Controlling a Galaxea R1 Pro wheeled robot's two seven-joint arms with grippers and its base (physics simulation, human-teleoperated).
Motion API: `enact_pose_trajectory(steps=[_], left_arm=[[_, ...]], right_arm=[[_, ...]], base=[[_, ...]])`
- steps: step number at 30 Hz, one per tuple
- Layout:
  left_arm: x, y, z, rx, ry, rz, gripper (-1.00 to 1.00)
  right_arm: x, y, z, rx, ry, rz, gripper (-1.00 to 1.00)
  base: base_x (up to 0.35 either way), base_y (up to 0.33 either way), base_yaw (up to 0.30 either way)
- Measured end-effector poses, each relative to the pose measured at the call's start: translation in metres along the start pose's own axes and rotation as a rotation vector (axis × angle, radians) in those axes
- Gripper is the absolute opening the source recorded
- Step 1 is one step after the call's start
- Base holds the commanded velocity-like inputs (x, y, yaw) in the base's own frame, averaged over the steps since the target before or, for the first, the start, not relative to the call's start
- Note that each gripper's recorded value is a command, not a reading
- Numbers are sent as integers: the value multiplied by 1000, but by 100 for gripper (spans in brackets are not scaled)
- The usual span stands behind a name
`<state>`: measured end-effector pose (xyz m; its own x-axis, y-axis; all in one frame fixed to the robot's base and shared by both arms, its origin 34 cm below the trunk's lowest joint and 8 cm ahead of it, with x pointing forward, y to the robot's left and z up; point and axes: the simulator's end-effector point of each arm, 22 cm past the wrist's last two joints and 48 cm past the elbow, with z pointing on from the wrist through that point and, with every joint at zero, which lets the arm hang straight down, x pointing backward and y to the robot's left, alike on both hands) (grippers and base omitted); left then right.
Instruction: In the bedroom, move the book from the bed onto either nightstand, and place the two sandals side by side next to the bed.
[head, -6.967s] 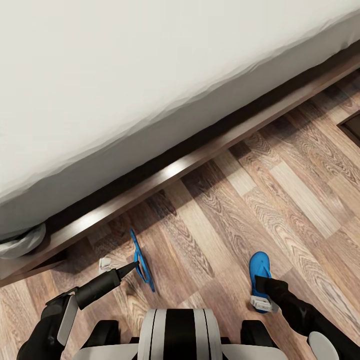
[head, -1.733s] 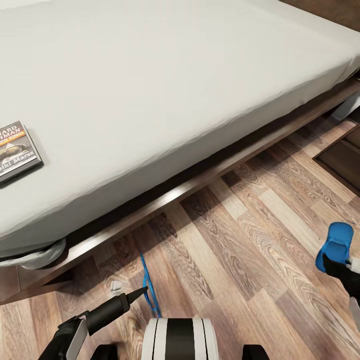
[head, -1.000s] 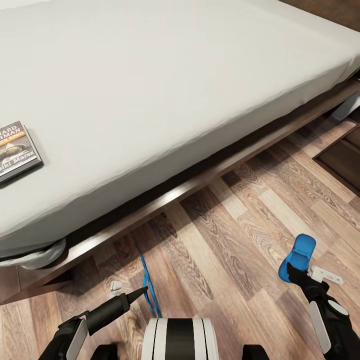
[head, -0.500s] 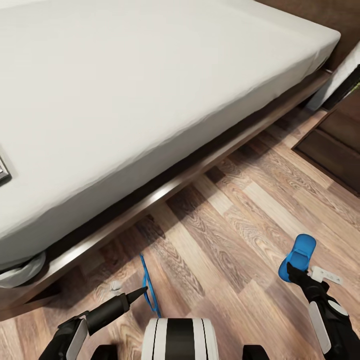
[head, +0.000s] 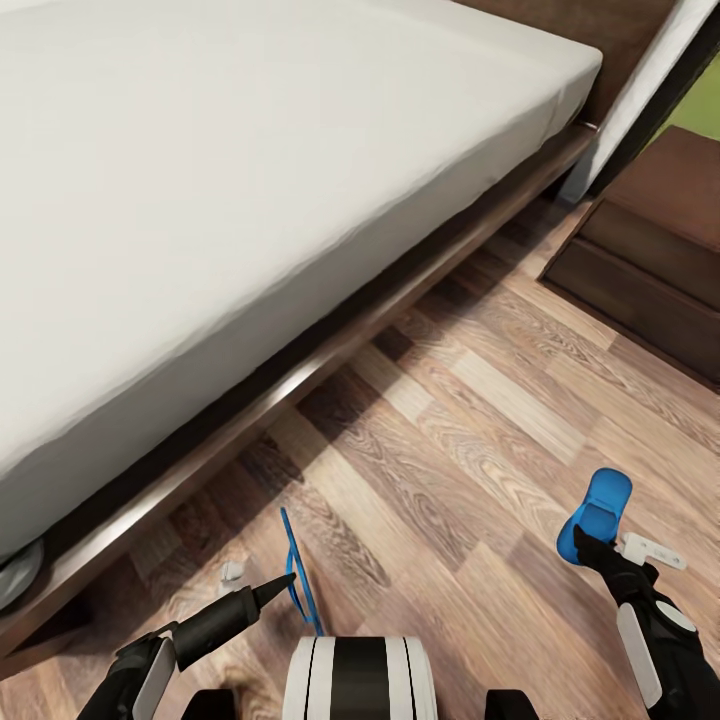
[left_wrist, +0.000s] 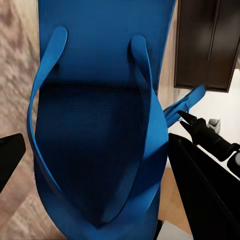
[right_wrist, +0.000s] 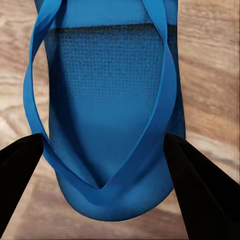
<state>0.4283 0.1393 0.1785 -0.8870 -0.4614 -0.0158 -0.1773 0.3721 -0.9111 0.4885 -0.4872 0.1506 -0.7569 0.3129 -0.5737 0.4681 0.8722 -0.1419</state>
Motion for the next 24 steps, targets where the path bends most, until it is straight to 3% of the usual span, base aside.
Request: enact_pose_trajectory(steps=[11, 24], left_arm=[[0, 0, 0, 0, 0, -1, -100], [1, 2, 0, -9, 1, 1, -100]], right_arm=[[0, 0, 0, 0, -2, -1, -100], [0, 0, 0, 0, 0, -1, -100]], base=[[0, 0, -11], [0, 0, -235]])
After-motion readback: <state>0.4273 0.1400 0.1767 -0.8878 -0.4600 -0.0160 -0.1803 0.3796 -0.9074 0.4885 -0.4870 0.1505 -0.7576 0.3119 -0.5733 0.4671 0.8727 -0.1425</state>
